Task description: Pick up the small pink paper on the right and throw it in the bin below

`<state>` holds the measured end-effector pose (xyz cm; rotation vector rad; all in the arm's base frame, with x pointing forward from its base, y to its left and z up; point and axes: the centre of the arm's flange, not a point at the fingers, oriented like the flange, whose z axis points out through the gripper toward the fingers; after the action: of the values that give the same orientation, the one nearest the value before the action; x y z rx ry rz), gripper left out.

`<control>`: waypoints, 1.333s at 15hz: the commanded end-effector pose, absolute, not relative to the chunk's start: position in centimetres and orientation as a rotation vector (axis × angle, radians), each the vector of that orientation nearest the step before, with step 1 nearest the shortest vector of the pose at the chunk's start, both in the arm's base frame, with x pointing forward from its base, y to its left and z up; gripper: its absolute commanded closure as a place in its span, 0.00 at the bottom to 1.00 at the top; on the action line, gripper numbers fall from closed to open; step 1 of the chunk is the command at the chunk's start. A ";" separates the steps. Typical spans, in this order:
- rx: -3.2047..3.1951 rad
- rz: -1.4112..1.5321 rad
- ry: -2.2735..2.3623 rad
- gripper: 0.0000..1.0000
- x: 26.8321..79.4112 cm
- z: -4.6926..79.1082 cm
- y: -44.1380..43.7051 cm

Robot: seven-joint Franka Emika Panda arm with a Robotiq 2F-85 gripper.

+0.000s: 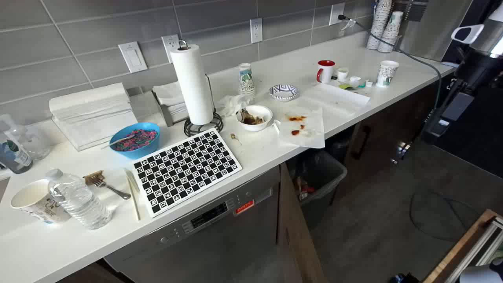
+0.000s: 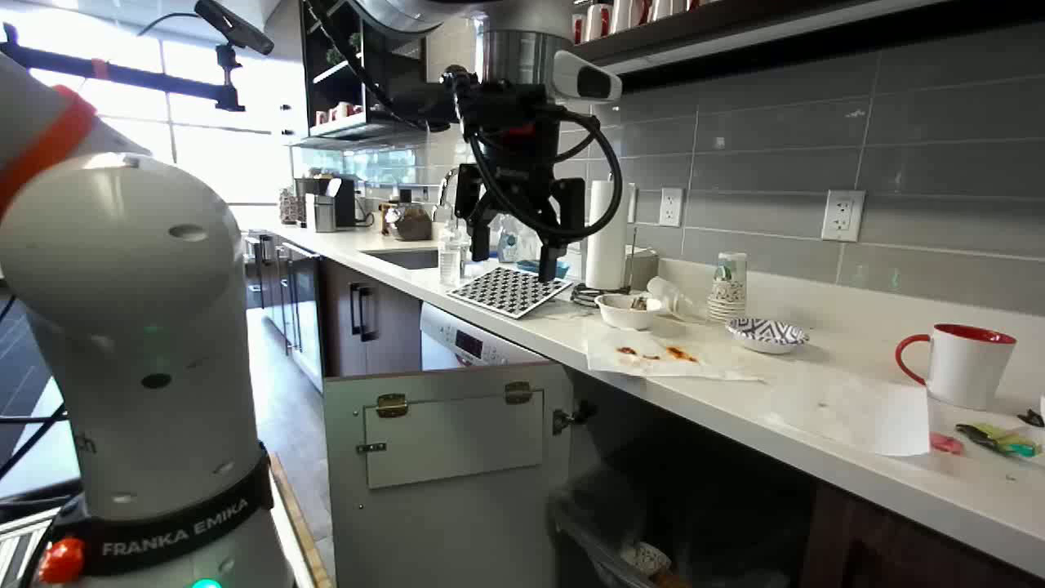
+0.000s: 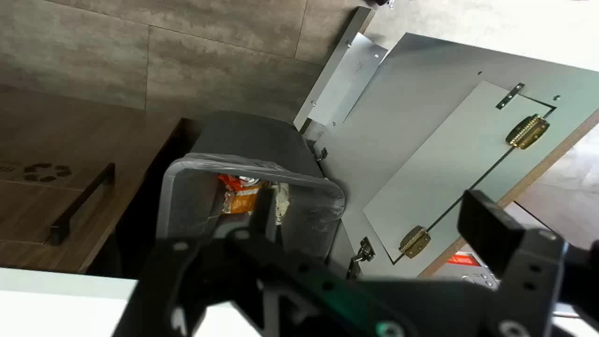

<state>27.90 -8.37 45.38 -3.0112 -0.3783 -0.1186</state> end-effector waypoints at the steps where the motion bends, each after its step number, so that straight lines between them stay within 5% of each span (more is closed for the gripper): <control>1: -3.010 -0.109 -0.379 0.00 27.8 45.1 -8.3; 7: -3.019 -0.127 -0.304 0.00 28.5 44.5 -8.6; 19: -3.033 -0.817 0.561 0.00 44.7 41.0 -20.6; 20: -3.022 -0.839 0.445 0.00 39.7 42.8 -18.5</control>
<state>39.77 -18.50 42.76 -3.0225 0.4472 -0.8391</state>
